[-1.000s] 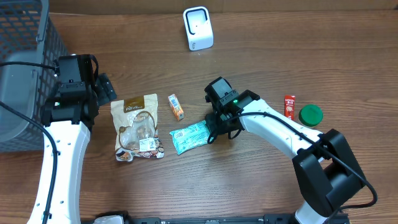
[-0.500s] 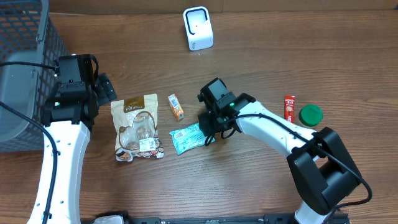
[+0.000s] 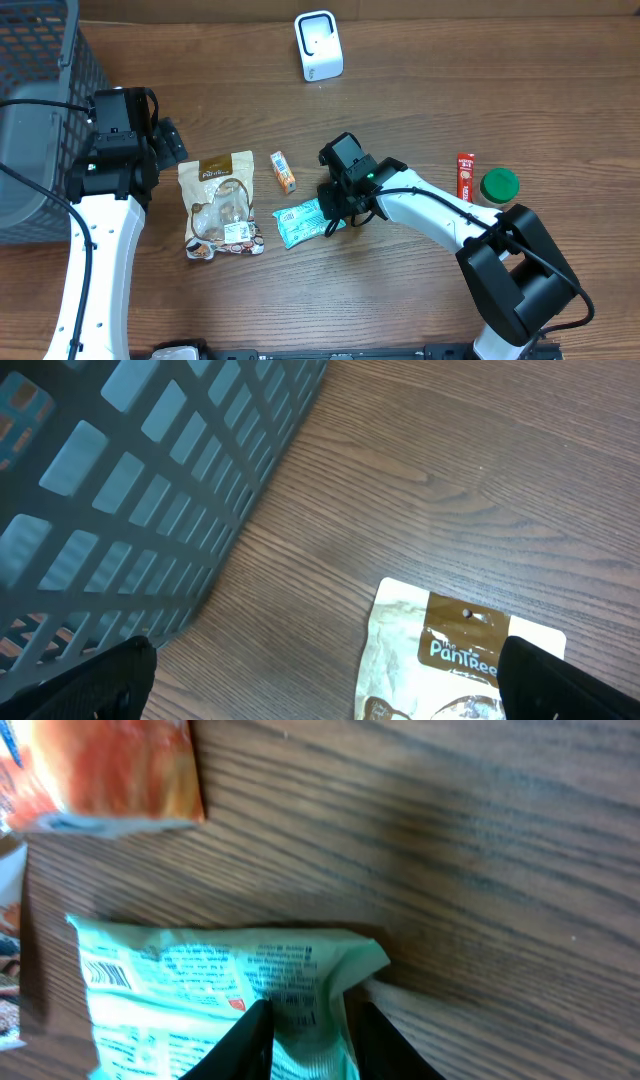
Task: Scan the item barcode
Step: 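Lower and close the right gripper on the teal wet-wipe pack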
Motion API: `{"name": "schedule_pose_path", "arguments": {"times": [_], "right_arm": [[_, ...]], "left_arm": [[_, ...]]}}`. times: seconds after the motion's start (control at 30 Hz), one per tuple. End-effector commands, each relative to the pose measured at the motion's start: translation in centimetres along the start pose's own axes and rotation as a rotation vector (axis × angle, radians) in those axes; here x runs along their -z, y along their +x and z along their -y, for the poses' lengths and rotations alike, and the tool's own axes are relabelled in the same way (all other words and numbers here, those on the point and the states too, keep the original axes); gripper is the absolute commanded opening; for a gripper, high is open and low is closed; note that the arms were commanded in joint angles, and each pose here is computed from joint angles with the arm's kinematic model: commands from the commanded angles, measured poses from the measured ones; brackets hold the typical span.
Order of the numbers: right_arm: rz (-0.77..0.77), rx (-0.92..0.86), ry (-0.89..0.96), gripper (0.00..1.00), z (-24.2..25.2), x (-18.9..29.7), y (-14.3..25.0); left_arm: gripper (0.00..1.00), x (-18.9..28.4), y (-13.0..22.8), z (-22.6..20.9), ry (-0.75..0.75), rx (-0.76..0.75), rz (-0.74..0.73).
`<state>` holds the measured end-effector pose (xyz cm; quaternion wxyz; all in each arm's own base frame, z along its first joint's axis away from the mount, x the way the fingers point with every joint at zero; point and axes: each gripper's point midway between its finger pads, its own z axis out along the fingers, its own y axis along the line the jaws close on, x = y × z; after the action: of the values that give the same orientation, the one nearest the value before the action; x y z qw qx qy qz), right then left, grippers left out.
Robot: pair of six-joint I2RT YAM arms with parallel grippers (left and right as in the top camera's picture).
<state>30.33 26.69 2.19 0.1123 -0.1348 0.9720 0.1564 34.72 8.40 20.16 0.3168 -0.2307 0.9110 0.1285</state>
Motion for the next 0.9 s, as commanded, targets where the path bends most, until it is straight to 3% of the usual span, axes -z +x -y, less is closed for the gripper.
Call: {"name": "schedule_pose_path", "arguments": {"times": [0.0,0.23,0.37,0.73,0.8,0.83,0.87], "right_arm": [[-0.001,-0.049,0.02,0.27,0.4,-0.7,0.1],[-0.036,-0.126,0.017,0.24,0.3,-2.0,1.0],[0.02,-0.177,0.013,0.04,-0.1,-2.1,-0.2],[0.181,-0.262,0.015,0.04,0.1,-2.6,-3.9],[0.185,-0.237,0.014,0.13,0.0,-2.6,-4.0],[0.188,-0.168,0.016,0.29,-0.2,-2.4,-4.2],[0.183,-0.11,0.008,0.35,-0.5,-1.9,-4.4]], "left_arm": [[1.0,0.2,-0.5,-0.2,-0.012,0.002,0.015],[1.0,0.2,-0.5,-0.2,-0.012,0.002,0.015],[1.0,0.2,-0.5,-0.2,-0.012,0.002,0.015],[1.0,0.2,-0.5,-0.2,-0.012,0.002,0.015],[1.0,0.2,-0.5,-0.2,-0.012,0.002,0.015],[1.0,0.2,-0.5,-0.2,-0.012,0.002,0.015],[1.0,0.2,-0.5,-0.2,-0.012,0.002,0.015]]}}
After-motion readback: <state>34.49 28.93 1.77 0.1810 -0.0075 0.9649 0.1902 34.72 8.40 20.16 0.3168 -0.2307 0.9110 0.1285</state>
